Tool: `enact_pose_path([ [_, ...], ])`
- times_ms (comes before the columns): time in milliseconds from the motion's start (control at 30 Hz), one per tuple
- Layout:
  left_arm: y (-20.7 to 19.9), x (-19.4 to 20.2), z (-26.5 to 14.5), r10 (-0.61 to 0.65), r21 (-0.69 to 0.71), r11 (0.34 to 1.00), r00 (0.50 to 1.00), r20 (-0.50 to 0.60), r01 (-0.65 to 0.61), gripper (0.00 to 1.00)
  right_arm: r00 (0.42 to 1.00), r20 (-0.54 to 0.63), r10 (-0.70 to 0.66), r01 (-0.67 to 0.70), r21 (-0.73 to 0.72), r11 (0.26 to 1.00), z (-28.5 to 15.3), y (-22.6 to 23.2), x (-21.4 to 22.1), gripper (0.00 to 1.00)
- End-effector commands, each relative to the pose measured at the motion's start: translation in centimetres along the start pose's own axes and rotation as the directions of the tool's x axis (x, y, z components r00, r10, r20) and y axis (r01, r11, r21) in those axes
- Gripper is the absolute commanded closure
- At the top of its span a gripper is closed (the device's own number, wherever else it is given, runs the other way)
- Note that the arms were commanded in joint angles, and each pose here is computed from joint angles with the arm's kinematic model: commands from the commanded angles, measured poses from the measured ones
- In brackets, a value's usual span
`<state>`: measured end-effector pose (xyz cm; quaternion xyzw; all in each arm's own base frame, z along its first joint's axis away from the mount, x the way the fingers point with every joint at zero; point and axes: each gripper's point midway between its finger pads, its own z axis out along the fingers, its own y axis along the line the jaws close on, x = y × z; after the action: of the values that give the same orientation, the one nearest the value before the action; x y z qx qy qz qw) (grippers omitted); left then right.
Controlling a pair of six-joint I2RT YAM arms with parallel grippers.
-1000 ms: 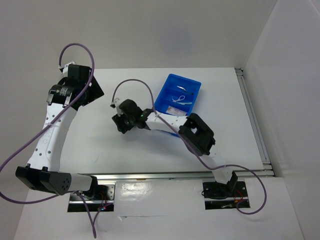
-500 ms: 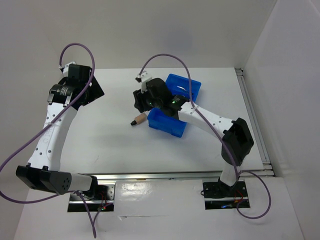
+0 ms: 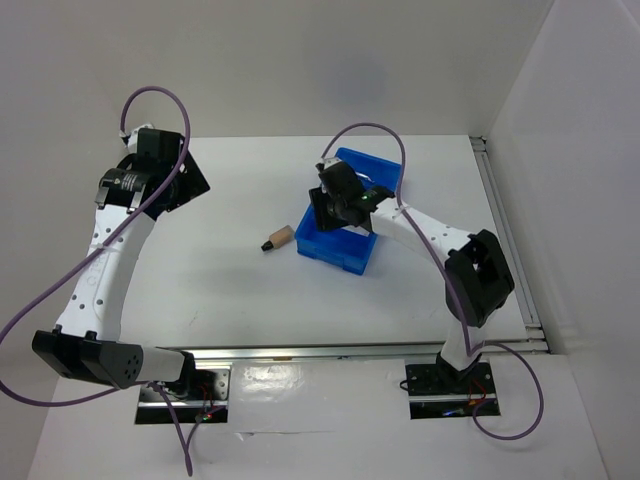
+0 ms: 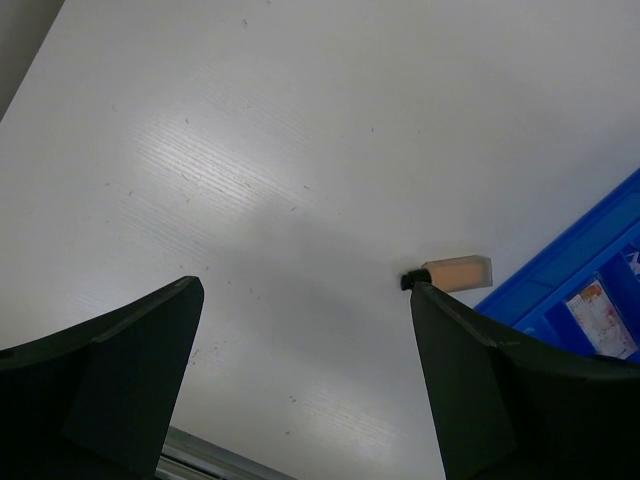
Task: Organize the makeup
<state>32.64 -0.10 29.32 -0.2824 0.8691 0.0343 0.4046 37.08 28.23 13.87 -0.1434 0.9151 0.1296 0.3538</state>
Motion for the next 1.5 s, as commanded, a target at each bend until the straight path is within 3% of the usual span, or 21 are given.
enact_pose_path([
  [0, -0.2, -0.3, 0.1, -0.015, 0.01, 1.0, 1.0, 0.009, 0.015, 0.01, 0.998, -0.043, 0.047, -0.045, 0.049, 0.998, 0.2, -0.8, 1.3, 0.67],
  [100, -0.9, -0.1, 0.3, 0.0, 0.045, 0.999, 1.0, -0.001, 0.0, 0.01, 0.997, -0.061, 0.055, -0.051, 0.057, 0.997, 0.6, -0.9, 2.0, 0.57],
  [200, -2.7, 2.1, 2.4, 0.111, 0.133, 0.986, 0.99, -0.083, -0.099, 0.01, 0.994, -0.094, 0.053, -0.048, 0.05, 0.998, 1.3, -0.8, 3.1, 0.53],
  [233, -3.6, 3.7, 2.9, 0.181, 0.197, 0.969, 0.972, -0.146, -0.151, 0.01, 0.993, -0.106, 0.052, -0.047, 0.045, 0.998, 1.4, -0.8, 3.5, 0.49],
  [333, -3.8, 8.0, 5.6, 0.256, 0.204, 0.959, 0.916, -0.31, -0.199, 0.01, 0.991, -0.126, 0.05, -0.044, 0.052, 0.998, 2.0, -0.9, 4.2, 0.41],
  [567, -5.4, 13.1, 7.4, 0.403, 0.31, 0.906, 0.81, -0.426, -0.288, 0.01, 0.993, -0.113, 0.042, -0.036, 0.057, 0.998, 1.8, -1.0, 3.5, 0.27],
  [833, -7.6, 16.7, 7.7, 0.569, 0.426, 0.814, 0.688, -0.45, -0.395, 0.05, 0.998, -0.021, 0.066, -0.063, 0.102, 0.993, -0.6, -1.8, -0.2, 0.24],
  [967, -9.8, 18.4, 8.5, 0.608, 0.469, 0.782, 0.667, -0.43, -0.411, 0.05, 0.992, 0.054, 0.115, -0.121, 0.119, 0.985, -3.3, -3.7, -2.9, 0.24],
  [1200, -12.9, 20.2, 11.4, 0.64, 0.536, 0.739, 0.671, -0.373, -0.408, 0.04, 0.983, 0.106, 0.151, -0.166, 0.16, 0.973, -6.6, -6.8, -4.6, 0.24],
  [1433, -13.3, 19.8, 15.4, 0.638, 0.442, 0.76, 0.678, -0.365, -0.477, 0.02, 0.981, 0.12, 0.154, -0.173, 0.168, 0.97, -7.9, -7.6, -4.9, 0.24],
  [1467, -13.0, 20.4, 16.0, 0.651, 0.443, 0.751, 0.66, -0.376, -0.489, 0.02, 0.981, 0.12, 0.154, -0.173, 0.168, 0.97, -7.9, -7.6, -4.9, 0.24],
])
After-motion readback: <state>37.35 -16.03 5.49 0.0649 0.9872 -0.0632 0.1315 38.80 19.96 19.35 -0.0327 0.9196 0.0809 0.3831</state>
